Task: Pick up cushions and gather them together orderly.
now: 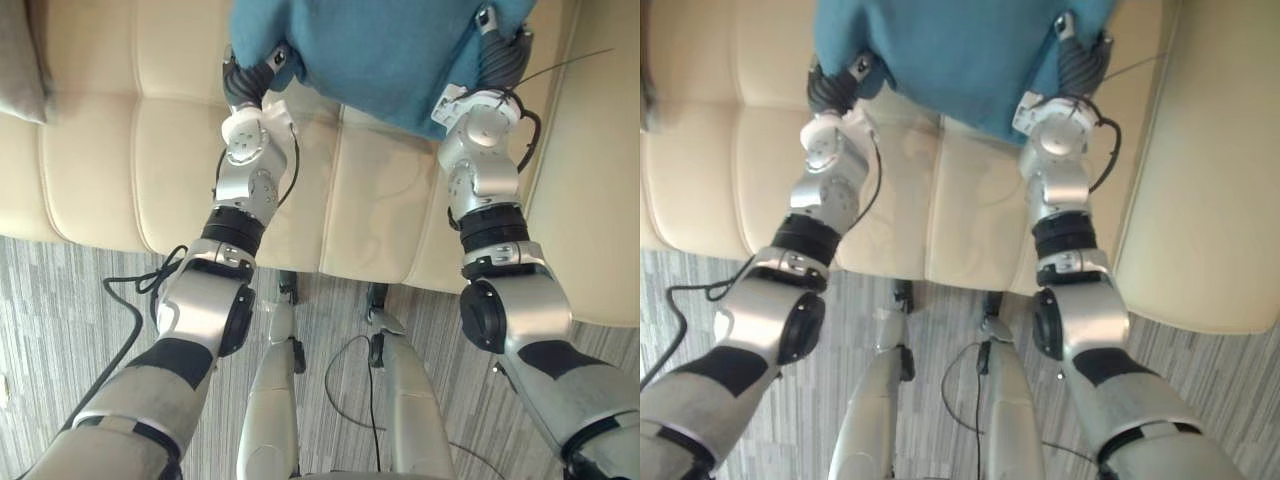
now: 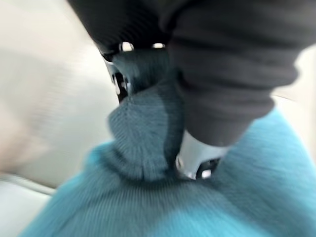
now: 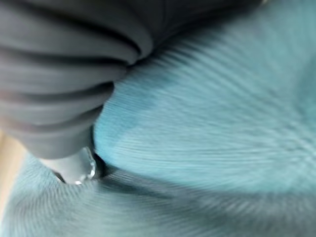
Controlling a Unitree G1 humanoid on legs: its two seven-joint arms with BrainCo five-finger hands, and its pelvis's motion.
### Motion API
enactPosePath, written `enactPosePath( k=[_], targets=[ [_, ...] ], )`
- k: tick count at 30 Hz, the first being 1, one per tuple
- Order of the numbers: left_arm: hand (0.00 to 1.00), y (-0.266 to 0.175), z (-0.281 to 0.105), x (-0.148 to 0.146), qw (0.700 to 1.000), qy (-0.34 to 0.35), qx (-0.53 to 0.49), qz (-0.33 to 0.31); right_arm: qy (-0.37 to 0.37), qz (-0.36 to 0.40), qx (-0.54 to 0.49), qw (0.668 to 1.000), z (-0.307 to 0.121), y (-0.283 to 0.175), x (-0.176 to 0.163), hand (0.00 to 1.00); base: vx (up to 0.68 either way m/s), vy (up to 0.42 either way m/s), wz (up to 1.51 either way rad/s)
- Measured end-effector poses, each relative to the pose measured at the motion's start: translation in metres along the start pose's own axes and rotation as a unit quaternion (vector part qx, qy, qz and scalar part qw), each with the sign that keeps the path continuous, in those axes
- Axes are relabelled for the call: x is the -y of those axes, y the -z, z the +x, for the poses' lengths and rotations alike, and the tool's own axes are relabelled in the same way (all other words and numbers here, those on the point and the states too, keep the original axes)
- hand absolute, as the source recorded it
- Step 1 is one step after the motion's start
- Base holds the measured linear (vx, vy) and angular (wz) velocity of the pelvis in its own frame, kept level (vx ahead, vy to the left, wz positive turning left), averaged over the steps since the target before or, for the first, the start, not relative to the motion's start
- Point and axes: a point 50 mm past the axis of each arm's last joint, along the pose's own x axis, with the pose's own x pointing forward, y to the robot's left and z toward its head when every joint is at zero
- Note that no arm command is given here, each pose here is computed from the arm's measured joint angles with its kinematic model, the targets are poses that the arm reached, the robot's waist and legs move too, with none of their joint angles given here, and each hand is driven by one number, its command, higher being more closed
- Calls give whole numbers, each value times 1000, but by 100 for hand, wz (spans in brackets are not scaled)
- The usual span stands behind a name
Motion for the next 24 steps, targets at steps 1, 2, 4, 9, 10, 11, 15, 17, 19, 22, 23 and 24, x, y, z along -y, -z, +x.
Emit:
enactPosePath(
  k=[1, 2, 4, 9, 10, 11, 15, 17, 19, 22, 23, 24],
  targets=[
    [0, 5, -2, 2, 1000, 5, -8, -7, -7, 13, -6, 1000, 1, 0, -1, 0, 56, -46, 3],
    [0, 9, -3, 2, 1000, 8, -14, -14, -10, 15, -7, 1000, 1, -1, -1, 0, 66, -53, 4],
    [0, 24, -9, 1, 998, 4, -38, -39, -15, 27, -7, 999, 3, -5, -3, 0, 50, -41, 5],
    [0, 48, -23, 1, 995, 14, -65, -73, -8, 56, -22, 998, 3, -2, 1, 0, 22, -38, 11],
    [0, 49, -24, 1, 995, 14, -66, -74, -7, 58, -23, 998, 3, -1, 2, 0, -10, -60, 13],
    [0, 51, -26, -3, 995, 12, -62, -79, -4, 77, -27, 997, 2, 2, 7, 0, -14, -52, 9],
    [0, 43, -21, -30, 996, -6, -46, -78, -2, 106, -23, 994, -3, 12, 25, 0, -23, -53, 4],
    [0, 32, -15, -52, 997, -27, -29, -68, -2, 124, -16, 992, -5, 12, 33, 0, -4, -51, -2],
    [0, 23, -11, -75, 997, -46, -13, -62, 0, 125, 0, 992, -5, 11, 48, 0, 11, -58, 0],
    [0, 17, -15, -121, 996, -84, 2, -43, 11, 109, 28, 994, -6, 8, 83, 0, 26, -60, -1],
    [0, 18, -16, -126, 995, -87, 2, -42, 11, 105, 31, 994, -7, 9, 87, 0, 19, -45, -1],
    [0, 26, -24, -142, 994, -101, -6, -40, 18, 90, 33, 995, -12, 14, 103, 0, 17, -42, 0]
  ],
)
